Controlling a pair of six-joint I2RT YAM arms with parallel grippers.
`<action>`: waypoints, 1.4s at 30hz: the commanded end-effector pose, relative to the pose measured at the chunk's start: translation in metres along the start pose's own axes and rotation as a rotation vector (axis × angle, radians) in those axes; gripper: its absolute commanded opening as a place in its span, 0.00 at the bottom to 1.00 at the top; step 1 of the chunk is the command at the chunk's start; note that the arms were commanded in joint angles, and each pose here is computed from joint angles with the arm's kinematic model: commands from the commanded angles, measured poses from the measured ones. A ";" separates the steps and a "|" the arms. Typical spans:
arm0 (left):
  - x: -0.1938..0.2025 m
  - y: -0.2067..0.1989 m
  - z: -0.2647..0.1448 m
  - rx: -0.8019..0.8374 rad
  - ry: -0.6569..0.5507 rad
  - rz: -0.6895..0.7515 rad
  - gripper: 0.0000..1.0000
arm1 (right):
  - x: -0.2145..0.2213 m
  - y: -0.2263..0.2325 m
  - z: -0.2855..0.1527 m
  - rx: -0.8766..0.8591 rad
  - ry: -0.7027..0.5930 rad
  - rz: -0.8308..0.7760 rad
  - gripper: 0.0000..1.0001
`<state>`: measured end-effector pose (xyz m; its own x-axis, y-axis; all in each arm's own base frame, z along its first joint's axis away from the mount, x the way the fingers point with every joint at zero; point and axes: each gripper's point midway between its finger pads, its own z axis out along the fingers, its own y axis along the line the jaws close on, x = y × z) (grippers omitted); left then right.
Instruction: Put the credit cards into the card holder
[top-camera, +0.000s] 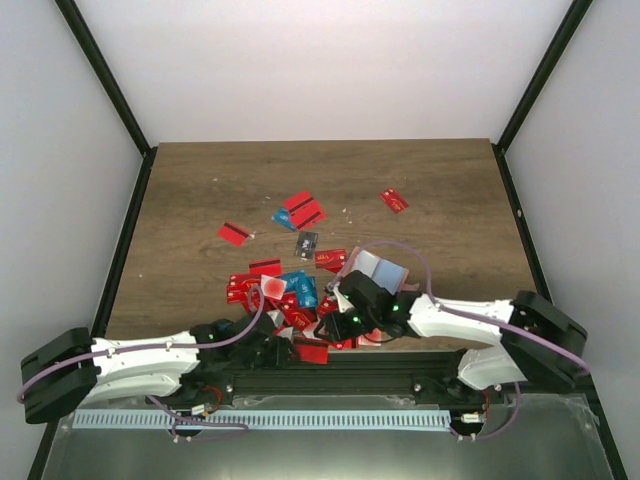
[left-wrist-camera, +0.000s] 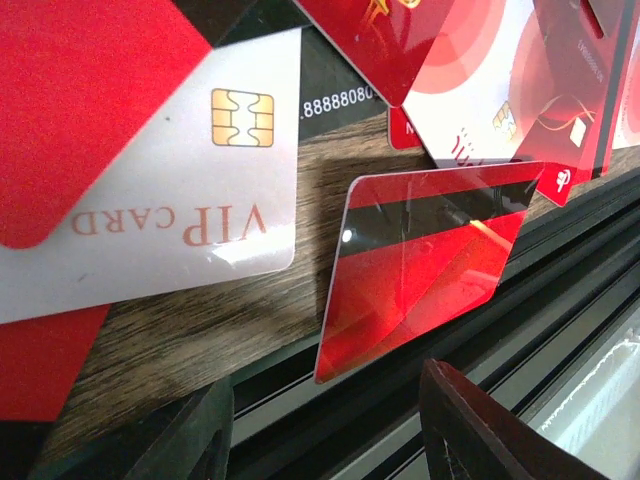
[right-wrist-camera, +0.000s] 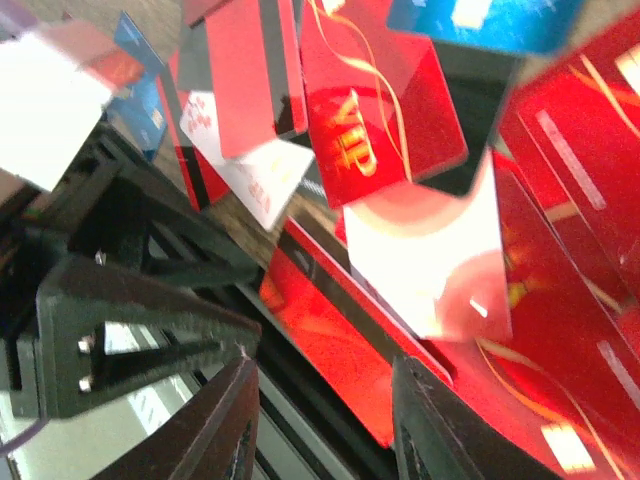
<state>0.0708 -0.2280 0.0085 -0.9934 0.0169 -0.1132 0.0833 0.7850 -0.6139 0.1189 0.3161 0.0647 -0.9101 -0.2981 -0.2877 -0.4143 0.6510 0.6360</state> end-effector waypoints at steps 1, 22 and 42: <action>0.003 0.029 0.005 -0.092 -0.016 0.005 0.54 | 0.025 -0.008 -0.012 -0.007 0.028 0.088 0.39; 0.001 0.012 0.026 0.047 -0.031 0.045 0.18 | 0.042 -0.010 -0.013 -0.088 0.034 0.122 0.47; -0.044 -0.091 -0.048 0.086 -0.108 0.372 0.04 | -0.036 0.023 -0.089 -0.066 -0.318 -0.195 0.98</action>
<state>0.1035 -0.2741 0.0917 -0.9199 0.0693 -0.3859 0.3341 0.6539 -0.6788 0.1241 0.2796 0.1172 -0.8690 -0.1881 -0.4577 -0.4764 0.5685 0.6708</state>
